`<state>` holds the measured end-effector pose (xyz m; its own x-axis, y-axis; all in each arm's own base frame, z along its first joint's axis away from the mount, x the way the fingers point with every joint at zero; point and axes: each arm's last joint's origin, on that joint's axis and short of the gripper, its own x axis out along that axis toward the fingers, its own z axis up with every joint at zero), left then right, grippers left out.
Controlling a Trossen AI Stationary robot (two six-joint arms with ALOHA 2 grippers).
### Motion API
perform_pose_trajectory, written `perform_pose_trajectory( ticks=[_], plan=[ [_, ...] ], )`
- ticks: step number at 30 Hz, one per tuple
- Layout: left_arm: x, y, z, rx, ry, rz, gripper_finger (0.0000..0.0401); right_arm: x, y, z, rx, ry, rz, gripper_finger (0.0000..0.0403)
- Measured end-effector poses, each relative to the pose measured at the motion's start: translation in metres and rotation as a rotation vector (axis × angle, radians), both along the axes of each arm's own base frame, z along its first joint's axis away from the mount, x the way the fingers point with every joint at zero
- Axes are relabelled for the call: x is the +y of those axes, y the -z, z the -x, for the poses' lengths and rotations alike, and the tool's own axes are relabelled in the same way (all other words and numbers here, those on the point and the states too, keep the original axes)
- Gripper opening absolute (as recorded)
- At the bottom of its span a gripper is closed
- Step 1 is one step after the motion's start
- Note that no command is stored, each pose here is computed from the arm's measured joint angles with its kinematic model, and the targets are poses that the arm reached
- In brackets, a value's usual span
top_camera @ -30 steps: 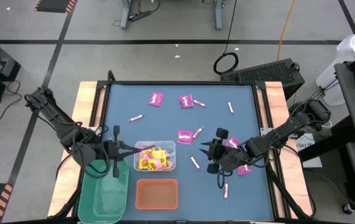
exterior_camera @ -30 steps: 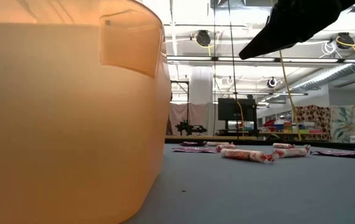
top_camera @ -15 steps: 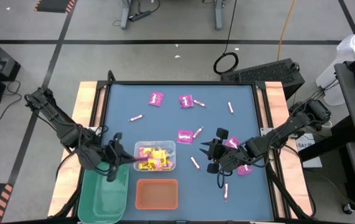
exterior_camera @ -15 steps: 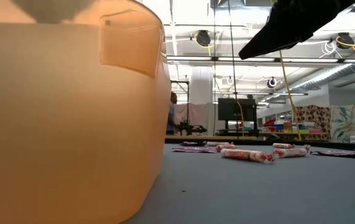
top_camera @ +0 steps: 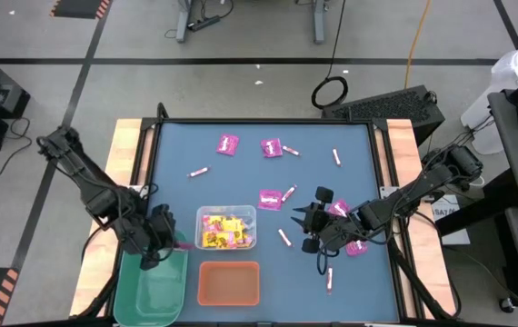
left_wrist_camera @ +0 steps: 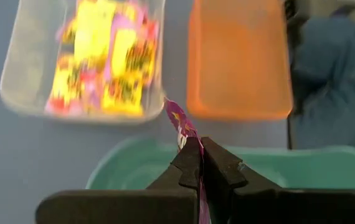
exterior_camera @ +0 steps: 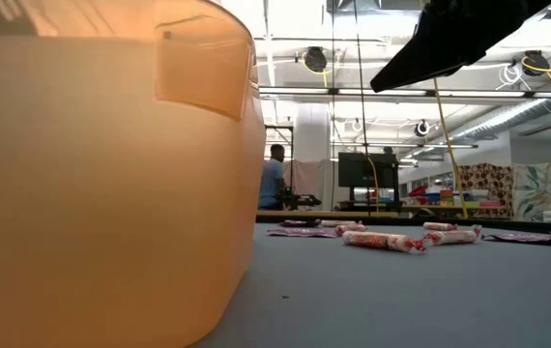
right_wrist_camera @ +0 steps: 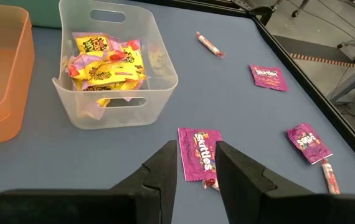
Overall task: Sort candy
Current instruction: Put the purple candy pack into the green bin
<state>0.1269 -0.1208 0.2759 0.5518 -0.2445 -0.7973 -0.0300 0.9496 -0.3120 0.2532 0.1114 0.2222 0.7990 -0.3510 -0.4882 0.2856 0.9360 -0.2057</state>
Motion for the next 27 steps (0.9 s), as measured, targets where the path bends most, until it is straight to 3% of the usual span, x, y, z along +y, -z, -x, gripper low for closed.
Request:
perform_pose_trajectory(
  ticks=[5,12,18,27],
  plan=[
    [0.000,0.004,0.009,0.078,-0.005,-0.020,0.0009,0.000,0.000,0.000,0.000,0.000,0.000,0.0100],
    [-0.002,0.005,0.012,0.082,0.014,-0.024,0.0009,0.000,0.002,0.000,-0.008,-0.003,0.000,0.0100],
    [-0.002,0.005,0.011,0.099,-0.051,0.014,0.0010,-0.003,0.014,0.006,0.011,0.011,-0.006,0.0100],
    [-0.003,0.011,0.009,0.121,-0.093,-0.038,0.0085,-0.006,0.030,0.011,0.009,0.012,-0.086,0.0107]
  ],
)
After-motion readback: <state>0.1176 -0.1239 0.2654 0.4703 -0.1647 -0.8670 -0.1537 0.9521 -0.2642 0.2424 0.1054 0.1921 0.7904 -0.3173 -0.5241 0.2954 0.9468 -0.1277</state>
